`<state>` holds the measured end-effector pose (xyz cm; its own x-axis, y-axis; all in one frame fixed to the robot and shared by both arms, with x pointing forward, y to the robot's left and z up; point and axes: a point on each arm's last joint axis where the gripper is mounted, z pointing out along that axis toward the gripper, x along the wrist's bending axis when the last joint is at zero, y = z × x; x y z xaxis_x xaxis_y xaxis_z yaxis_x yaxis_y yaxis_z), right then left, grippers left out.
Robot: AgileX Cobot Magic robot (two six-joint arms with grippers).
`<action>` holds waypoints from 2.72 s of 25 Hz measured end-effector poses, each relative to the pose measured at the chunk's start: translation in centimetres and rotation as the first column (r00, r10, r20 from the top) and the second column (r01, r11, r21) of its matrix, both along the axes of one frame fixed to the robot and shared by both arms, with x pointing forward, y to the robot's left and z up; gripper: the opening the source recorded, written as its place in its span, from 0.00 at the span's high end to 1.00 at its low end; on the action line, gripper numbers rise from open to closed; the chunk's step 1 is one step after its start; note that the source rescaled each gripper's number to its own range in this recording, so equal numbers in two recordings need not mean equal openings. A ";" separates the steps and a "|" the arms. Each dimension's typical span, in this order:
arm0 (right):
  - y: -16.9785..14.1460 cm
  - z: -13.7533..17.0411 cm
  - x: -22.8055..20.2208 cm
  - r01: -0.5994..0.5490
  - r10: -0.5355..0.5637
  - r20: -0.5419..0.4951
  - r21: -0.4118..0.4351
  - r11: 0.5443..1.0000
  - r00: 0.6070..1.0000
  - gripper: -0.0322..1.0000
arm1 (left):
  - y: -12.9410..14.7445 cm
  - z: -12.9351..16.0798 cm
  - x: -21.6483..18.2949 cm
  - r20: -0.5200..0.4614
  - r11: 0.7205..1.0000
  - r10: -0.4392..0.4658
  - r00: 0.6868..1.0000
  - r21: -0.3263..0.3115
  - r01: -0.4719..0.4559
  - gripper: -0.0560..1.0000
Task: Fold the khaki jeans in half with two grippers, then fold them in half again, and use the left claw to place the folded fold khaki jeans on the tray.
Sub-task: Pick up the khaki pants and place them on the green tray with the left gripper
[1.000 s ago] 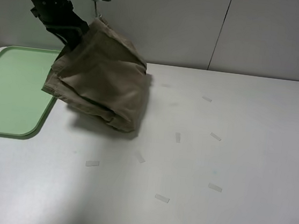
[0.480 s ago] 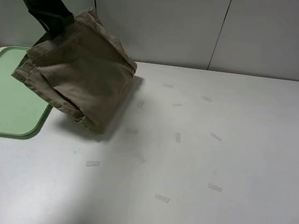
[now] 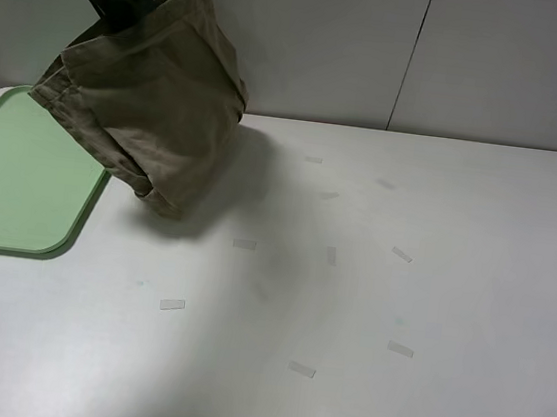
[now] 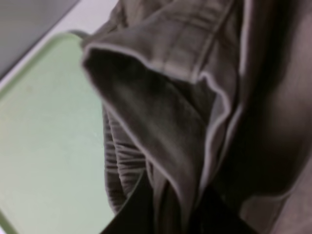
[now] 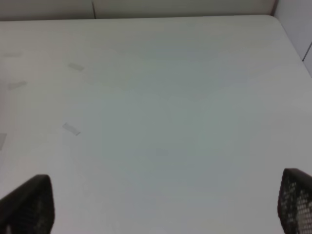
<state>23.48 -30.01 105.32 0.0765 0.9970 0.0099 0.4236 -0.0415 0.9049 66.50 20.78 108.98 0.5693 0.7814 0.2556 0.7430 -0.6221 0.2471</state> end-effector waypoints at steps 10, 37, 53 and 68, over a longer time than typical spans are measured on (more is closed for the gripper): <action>0.0 0.0 0.0 0.000 0.000 0.000 0.000 1.000 1.000 0.00 | 0.3 0.5 -0.1 0.022 0.999 0.011 1.000 0.029 -0.012 0.95; 0.0 0.0 0.0 0.000 0.000 0.000 0.000 1.000 1.000 0.00 | 14.4 -3.2 -7.8 -0.002 0.957 0.291 0.957 0.002 -0.291 0.95; 0.0 0.0 0.0 0.000 0.000 0.000 0.000 1.000 1.000 0.00 | 18.1 -4.5 -8.2 0.057 0.968 0.221 0.974 0.112 -0.226 0.95; 0.0 0.0 0.0 0.000 0.000 0.000 0.000 1.000 1.000 0.00 | 18.1 -4.6 -8.3 0.054 0.954 0.282 0.958 0.088 -0.286 0.95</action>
<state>23.48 -30.01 105.32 0.0765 0.9970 0.0099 0.4236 -0.0415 0.9049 58.22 38.89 104.42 0.3152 0.8807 0.3536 0.8827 -0.4089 0.2315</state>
